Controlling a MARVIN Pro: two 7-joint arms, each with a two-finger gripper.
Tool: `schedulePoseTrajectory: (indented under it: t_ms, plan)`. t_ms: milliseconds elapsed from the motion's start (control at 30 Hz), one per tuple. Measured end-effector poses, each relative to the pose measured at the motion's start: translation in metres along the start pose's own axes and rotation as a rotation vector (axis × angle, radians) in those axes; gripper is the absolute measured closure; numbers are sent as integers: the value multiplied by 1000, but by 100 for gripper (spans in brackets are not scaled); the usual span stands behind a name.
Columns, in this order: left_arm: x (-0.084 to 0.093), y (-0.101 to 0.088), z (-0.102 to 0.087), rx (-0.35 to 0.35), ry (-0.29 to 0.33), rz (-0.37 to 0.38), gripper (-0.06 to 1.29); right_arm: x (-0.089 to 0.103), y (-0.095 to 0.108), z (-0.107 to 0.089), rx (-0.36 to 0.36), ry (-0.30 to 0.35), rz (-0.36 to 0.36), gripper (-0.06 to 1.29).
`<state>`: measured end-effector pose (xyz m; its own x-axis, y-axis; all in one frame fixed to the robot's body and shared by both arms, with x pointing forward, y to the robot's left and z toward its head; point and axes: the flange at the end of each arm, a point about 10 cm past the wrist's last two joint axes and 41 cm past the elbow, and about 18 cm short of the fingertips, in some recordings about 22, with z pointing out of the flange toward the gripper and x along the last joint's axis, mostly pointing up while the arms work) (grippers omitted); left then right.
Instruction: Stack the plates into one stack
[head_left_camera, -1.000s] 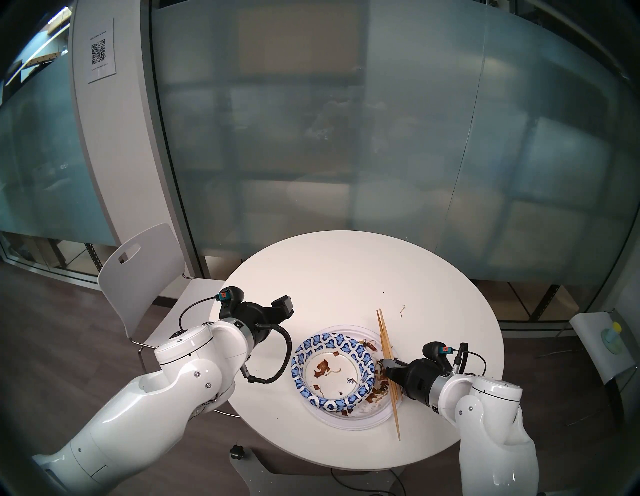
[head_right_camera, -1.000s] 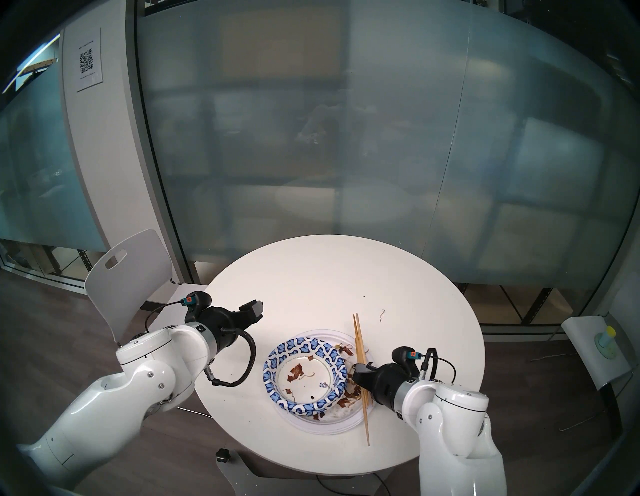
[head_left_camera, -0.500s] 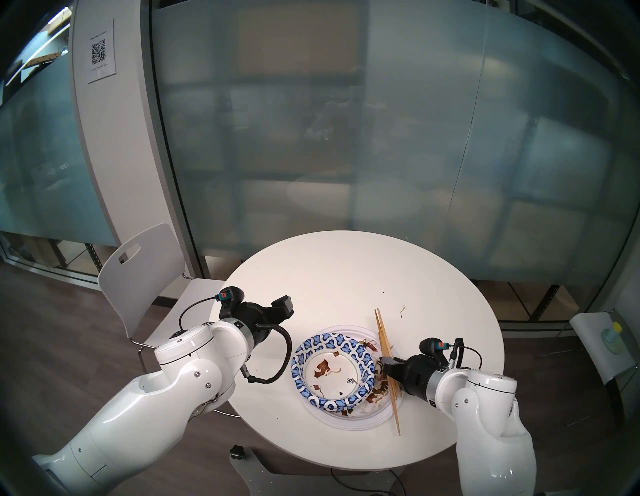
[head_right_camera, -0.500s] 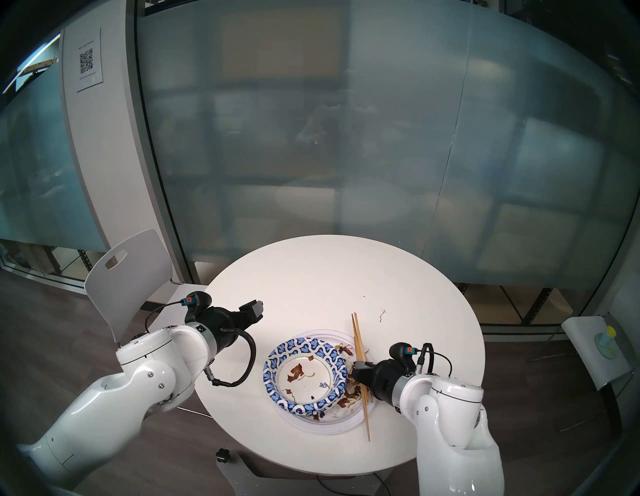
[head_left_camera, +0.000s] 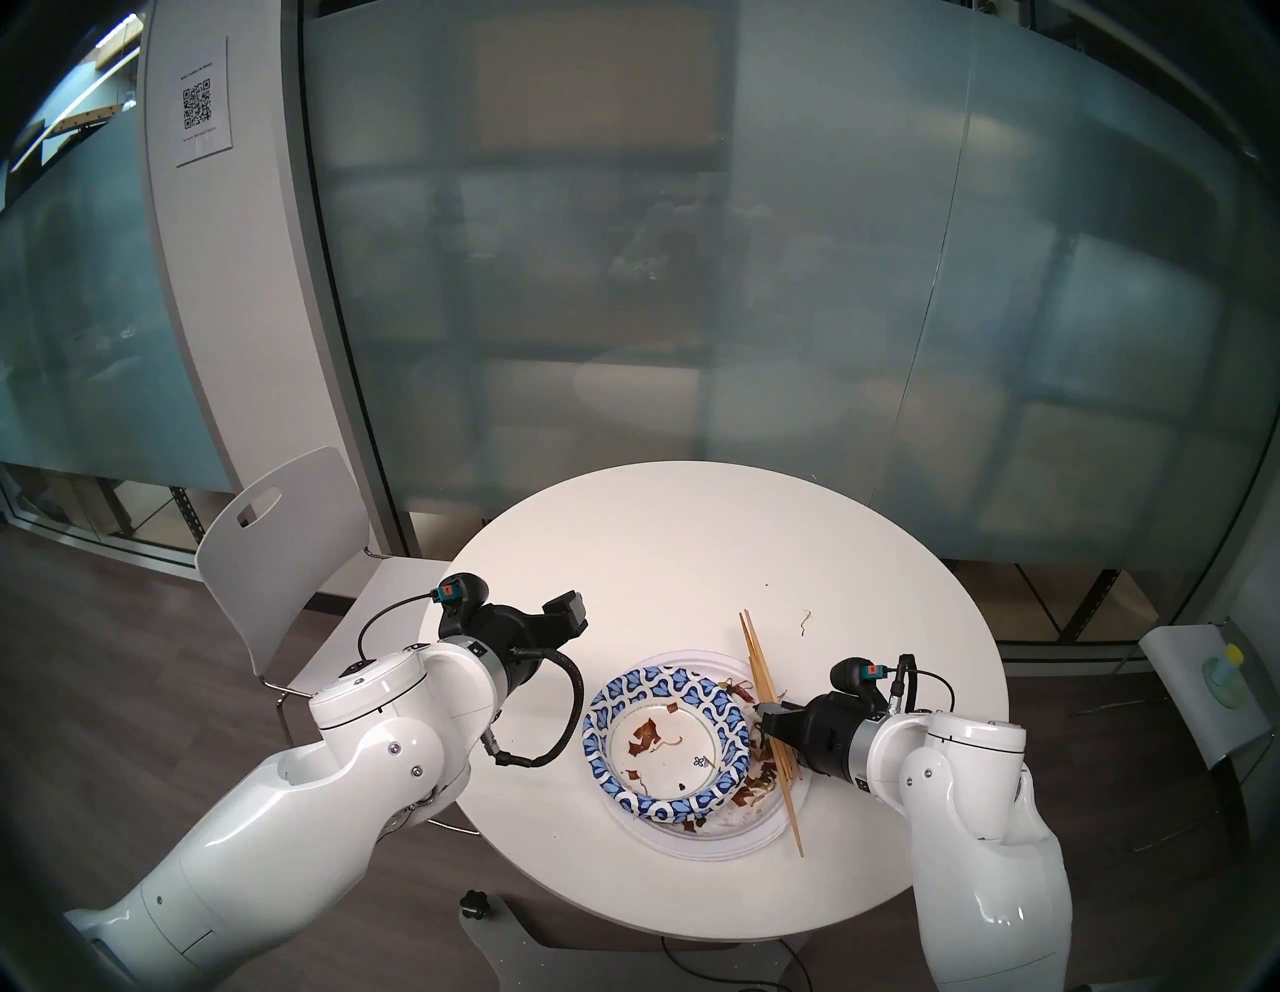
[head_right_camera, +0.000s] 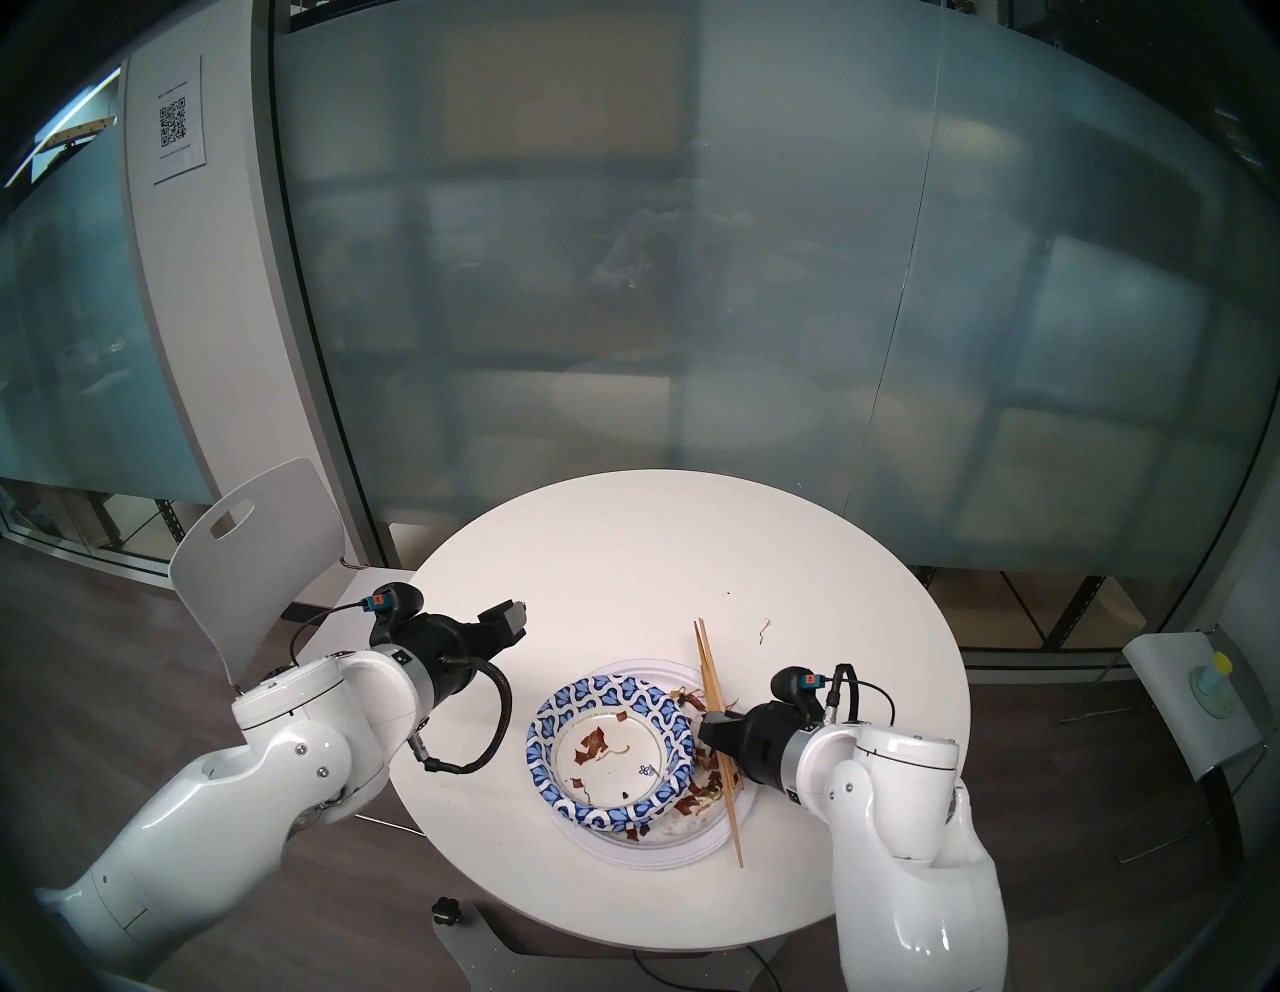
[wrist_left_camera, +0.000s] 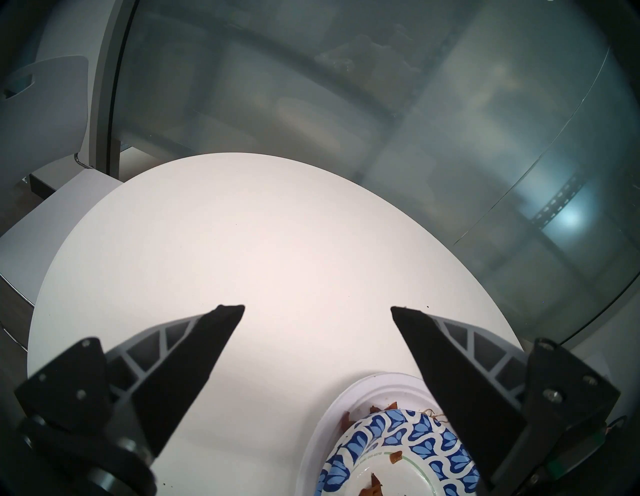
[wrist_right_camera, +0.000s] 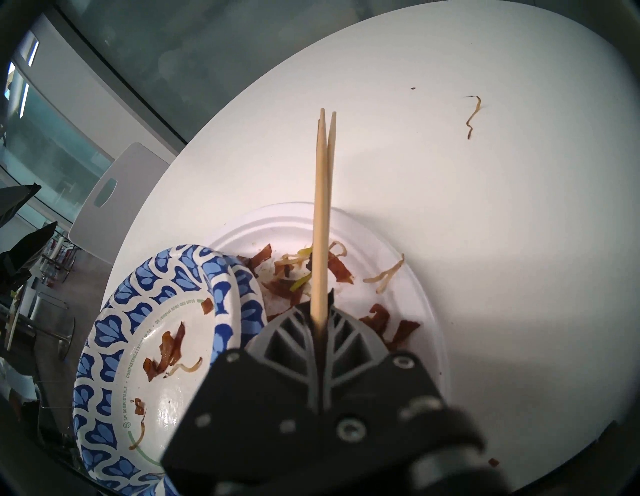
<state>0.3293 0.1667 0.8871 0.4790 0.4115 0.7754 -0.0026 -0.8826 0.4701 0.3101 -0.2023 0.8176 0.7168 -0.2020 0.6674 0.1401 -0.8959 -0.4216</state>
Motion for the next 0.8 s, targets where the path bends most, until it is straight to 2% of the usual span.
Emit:
schedulePoseTrajectory:
  t_ms: [800]
  plan:
    - [0,0,0,0,0,0,3,3,7,18,-7,-50,-43,124]
